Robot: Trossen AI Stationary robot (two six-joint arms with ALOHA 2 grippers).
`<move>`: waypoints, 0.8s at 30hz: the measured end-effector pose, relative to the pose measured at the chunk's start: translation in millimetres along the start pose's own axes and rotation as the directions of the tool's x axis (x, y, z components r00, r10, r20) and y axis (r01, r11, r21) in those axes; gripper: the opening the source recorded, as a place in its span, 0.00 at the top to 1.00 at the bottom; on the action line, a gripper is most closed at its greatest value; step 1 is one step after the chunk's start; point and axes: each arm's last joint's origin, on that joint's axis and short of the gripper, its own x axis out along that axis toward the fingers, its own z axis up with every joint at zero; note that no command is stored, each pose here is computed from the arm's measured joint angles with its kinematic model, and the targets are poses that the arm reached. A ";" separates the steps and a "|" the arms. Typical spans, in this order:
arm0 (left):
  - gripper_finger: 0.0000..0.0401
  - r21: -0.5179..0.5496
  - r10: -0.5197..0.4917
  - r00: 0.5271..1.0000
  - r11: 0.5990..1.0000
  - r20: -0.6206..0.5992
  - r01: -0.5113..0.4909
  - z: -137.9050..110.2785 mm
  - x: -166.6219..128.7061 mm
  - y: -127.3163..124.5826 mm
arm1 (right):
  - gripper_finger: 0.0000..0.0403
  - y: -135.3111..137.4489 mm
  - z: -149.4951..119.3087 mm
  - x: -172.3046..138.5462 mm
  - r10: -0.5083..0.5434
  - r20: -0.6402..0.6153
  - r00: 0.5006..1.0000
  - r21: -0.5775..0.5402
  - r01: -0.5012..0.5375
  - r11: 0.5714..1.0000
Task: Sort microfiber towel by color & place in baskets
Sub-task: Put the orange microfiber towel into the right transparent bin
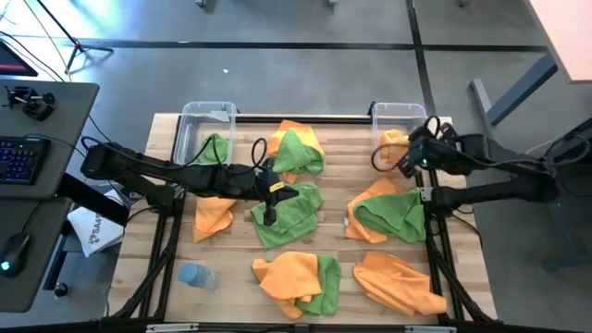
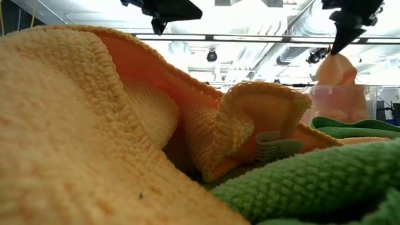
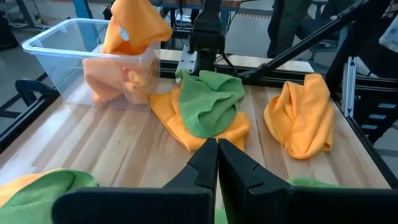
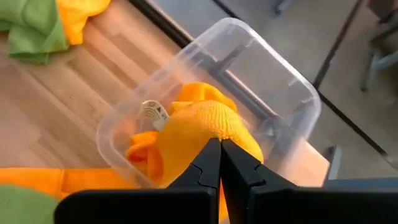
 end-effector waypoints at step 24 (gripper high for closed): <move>1.00 -0.015 0.026 0.998 1.000 -0.050 -0.027 -6.8 -2.5 -10.2 | 1.00 -55.8 37.1 109.6 0.107 -0.327 0.939 -0.064 -0.135 0.989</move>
